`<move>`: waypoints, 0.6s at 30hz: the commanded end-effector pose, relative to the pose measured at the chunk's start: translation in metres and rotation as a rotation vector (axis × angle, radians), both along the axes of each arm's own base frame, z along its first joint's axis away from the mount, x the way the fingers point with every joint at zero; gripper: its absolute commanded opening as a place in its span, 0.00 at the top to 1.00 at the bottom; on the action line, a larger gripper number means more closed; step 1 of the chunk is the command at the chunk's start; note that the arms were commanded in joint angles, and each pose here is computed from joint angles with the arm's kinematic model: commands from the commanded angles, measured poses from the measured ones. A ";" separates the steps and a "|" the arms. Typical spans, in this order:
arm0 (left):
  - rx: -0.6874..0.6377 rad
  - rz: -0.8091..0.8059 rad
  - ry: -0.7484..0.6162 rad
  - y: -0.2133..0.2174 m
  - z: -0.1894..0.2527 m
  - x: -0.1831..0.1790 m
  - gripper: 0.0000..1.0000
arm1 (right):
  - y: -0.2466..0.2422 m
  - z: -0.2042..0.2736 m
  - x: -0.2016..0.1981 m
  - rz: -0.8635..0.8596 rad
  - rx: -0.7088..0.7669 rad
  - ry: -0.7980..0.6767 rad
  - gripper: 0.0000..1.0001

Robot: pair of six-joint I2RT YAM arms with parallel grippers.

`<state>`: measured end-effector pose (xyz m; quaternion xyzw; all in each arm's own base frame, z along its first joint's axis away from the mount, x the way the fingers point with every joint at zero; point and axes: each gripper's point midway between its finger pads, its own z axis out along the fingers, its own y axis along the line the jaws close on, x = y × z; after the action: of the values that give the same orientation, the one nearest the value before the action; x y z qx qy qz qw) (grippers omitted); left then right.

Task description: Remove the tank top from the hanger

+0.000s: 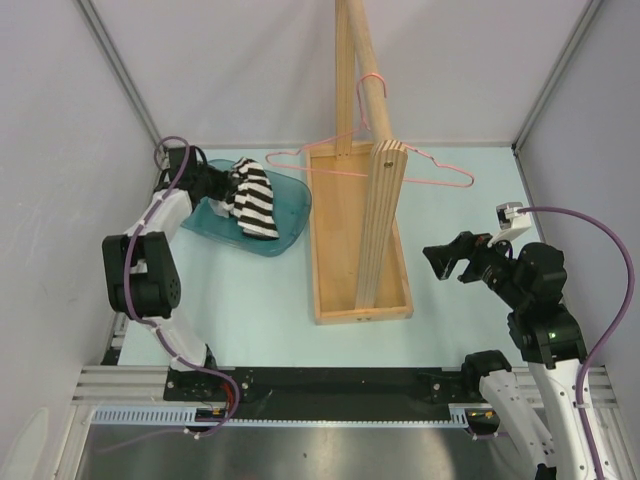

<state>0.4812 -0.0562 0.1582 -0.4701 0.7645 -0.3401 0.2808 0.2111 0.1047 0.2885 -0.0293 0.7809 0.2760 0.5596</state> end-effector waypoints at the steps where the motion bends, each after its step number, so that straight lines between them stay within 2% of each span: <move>1: 0.033 0.019 0.006 0.015 0.006 0.015 0.90 | -0.001 0.018 -0.001 -0.009 0.014 -0.043 0.05; 2: 0.069 0.005 -0.003 0.018 0.011 0.009 0.67 | -0.001 0.015 -0.001 -0.007 0.013 -0.036 0.05; 4: 0.113 0.028 -0.003 0.024 0.011 0.000 0.42 | -0.002 0.012 0.001 -0.012 0.007 -0.035 0.05; 5: 0.134 0.029 -0.038 0.026 0.023 -0.004 0.23 | -0.002 0.008 0.002 -0.015 0.004 -0.028 0.05; 8: 0.186 0.004 -0.097 0.026 0.047 -0.013 0.10 | 0.000 0.005 0.006 -0.015 0.016 -0.002 0.05; 9: 0.203 -0.005 -0.120 0.025 0.058 -0.014 0.01 | 0.001 0.004 0.007 -0.018 0.030 0.010 0.05; 14: 0.302 -0.076 -0.219 -0.001 0.105 -0.042 0.00 | 0.002 -0.011 0.015 -0.042 0.060 0.086 0.05; 15: 0.307 -0.113 -0.262 -0.020 0.118 -0.060 0.01 | 0.002 -0.017 0.017 -0.048 0.062 0.105 0.05; 17: 0.350 -0.101 -0.291 -0.027 0.121 -0.079 0.01 | -0.001 -0.021 0.020 -0.077 0.074 0.116 0.05; 18: 0.361 -0.144 -0.270 -0.046 0.101 -0.099 0.01 | -0.002 -0.024 0.022 -0.090 0.078 0.130 0.05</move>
<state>0.4324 -0.0690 0.2471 -0.3670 0.7900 -0.2890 0.3971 0.2244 0.1071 0.2666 0.0109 0.8070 0.2841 0.5176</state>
